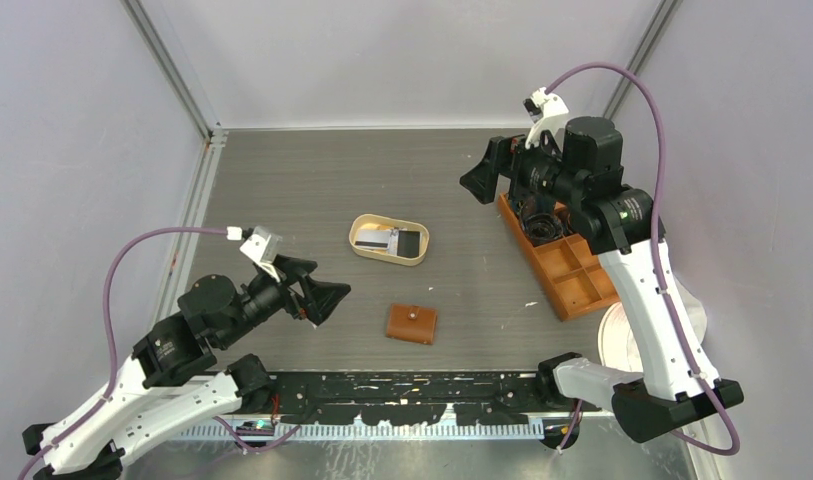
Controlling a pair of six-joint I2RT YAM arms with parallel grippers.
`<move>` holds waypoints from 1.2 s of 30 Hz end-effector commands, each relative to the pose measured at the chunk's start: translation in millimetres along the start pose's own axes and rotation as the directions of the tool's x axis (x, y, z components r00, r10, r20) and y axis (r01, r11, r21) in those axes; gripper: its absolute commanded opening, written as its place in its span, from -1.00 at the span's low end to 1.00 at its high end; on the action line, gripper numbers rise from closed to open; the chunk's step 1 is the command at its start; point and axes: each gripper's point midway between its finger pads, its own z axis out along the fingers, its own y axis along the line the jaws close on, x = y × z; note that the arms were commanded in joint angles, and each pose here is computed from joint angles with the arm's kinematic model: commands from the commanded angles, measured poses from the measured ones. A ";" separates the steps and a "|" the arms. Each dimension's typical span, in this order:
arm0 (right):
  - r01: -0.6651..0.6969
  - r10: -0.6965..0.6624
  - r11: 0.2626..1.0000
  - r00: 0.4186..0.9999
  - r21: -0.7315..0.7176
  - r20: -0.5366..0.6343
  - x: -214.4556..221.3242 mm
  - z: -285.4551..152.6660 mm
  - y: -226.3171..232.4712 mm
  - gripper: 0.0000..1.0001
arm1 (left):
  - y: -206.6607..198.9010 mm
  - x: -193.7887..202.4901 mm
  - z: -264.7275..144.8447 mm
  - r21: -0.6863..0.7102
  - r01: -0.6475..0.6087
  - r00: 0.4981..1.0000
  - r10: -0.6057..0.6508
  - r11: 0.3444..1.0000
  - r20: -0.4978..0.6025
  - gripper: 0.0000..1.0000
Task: Put the credit cards into the card holder
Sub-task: Reset both arms
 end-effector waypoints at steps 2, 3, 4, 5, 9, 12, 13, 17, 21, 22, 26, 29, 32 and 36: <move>0.018 -0.016 1.000 0.996 -0.026 0.084 -19.3 -10.3 9.1 0.99 | -4.6 -6.7 4.0 0.022 -0.014 1.000 0.013 1.000 0.026 0.99; 0.017 -0.015 1.000 0.996 -0.025 0.083 -19.1 -9.8 8.9 0.99 | -4.4 -6.3 4.1 0.021 -0.014 1.000 0.014 1.000 0.024 0.99; 0.016 -0.014 1.000 0.997 -0.025 0.082 -18.7 -9.5 8.8 0.99 | -4.2 -5.9 4.1 0.020 -0.014 1.000 0.014 1.000 0.023 0.99; 0.016 -0.014 1.000 0.997 -0.025 0.082 -18.6 -9.8 8.8 0.99 | -4.3 -5.8 4.3 0.021 -0.014 1.000 0.014 1.000 0.023 0.99; 0.015 -0.013 1.000 0.997 -0.024 0.080 -18.1 -9.0 8.2 0.99 | -4.4 -5.6 4.6 0.022 -0.014 1.000 0.014 1.000 0.023 0.99; 0.015 -0.013 1.000 0.997 -0.025 0.080 -17.6 -8.9 8.4 0.99 | -4.2 -4.7 5.1 0.021 -0.015 1.000 0.014 1.000 0.020 0.99; 0.016 -0.014 1.000 0.997 -0.027 0.081 -17.7 -9.1 8.7 0.99 | -4.2 -4.7 5.1 0.021 -0.015 1.000 0.014 1.000 0.021 0.99; 0.015 -0.013 1.000 0.997 -0.025 0.081 -17.7 -9.2 8.5 0.99 | -4.2 -4.7 5.1 0.021 -0.015 1.000 0.014 1.000 0.020 0.99; 0.016 -0.014 1.000 0.997 -0.025 0.081 -17.8 -9.1 8.4 0.99 | -4.3 -4.7 5.6 0.022 -0.015 1.000 0.014 1.000 0.021 0.99; 0.016 -0.014 1.000 0.997 -0.025 0.082 -17.9 -9.7 8.4 0.99 | -4.4 -4.7 5.7 0.022 -0.015 1.000 0.014 1.000 0.021 0.99; 0.015 -0.013 1.000 0.997 -0.025 0.079 -17.1 -8.9 8.3 0.99 | -4.3 -4.3 5.8 0.022 -0.015 1.000 0.014 1.000 0.021 0.99; 0.015 -0.013 1.000 0.997 -0.026 0.079 -17.3 -8.2 8.2 0.99 | -4.2 -4.1 6.3 0.022 -0.015 1.000 0.014 1.000 0.020 0.99; 0.015 -0.013 1.000 0.997 -0.026 0.079 -17.1 -8.3 8.2 0.99 | -4.2 -4.4 6.4 0.021 -0.015 1.000 0.015 1.000 0.021 0.99; 0.014 -0.012 1.000 0.997 -0.027 0.077 -16.8 -7.8 8.1 0.99 | -3.9 -3.4 7.2 0.020 -0.017 1.000 0.016 1.000 0.018 0.99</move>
